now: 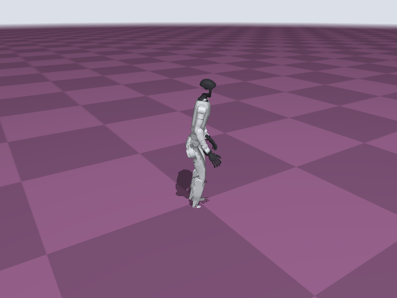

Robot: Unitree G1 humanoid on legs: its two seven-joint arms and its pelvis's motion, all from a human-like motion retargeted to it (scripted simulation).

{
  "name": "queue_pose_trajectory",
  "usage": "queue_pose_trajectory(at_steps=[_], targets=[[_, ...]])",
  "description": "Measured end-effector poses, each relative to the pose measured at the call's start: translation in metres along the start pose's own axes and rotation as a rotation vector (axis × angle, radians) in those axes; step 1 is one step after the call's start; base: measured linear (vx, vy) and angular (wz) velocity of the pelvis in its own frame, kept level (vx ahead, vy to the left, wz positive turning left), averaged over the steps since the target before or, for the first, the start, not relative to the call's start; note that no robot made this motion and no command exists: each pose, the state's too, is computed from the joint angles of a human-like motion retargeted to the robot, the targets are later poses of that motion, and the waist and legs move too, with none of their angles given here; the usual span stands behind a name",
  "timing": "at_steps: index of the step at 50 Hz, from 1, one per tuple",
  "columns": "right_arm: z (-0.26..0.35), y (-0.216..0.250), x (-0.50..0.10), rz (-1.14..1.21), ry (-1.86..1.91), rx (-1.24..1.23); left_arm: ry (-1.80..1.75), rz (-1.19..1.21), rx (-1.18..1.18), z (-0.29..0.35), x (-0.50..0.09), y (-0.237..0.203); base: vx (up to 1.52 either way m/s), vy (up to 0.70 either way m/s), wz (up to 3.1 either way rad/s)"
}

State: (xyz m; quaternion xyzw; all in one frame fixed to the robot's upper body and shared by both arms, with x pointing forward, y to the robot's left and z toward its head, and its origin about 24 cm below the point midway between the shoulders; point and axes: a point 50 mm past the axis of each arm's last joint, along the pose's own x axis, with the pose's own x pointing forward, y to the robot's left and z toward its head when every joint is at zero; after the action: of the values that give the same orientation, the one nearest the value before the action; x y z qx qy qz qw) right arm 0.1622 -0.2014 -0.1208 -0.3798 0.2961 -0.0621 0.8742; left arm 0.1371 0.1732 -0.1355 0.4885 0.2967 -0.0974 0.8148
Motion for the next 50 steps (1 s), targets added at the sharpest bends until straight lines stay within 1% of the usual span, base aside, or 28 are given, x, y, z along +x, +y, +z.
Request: queue_pose_trajectory(at_steps=[5, 25, 37, 50], targets=[[0.002, -0.002, 0.003, -0.003, -0.013, -0.005, -0.008, 0.016, 0.002, 0.001, 0.005, 0.006, 0.00, 0.00, 0.00], [-0.007, 0.015, -0.007, 0.081, -0.003, -0.070, 0.003, 0.063, 0.029, -0.007, 0.004, 0.013, 0.00, 0.00, 0.00], [-0.001, 0.024, -0.007, 0.133, -0.013, -0.082, 0.030, 0.120, 0.029, -0.012, 0.006, 0.023, 0.00, 0.00, 0.00], [0.012, 0.026, -0.004, 0.155, -0.059, -0.083, 0.121, 0.152, 0.022, -0.039, -0.002, 0.028, 0.00, 0.00, 0.00]])
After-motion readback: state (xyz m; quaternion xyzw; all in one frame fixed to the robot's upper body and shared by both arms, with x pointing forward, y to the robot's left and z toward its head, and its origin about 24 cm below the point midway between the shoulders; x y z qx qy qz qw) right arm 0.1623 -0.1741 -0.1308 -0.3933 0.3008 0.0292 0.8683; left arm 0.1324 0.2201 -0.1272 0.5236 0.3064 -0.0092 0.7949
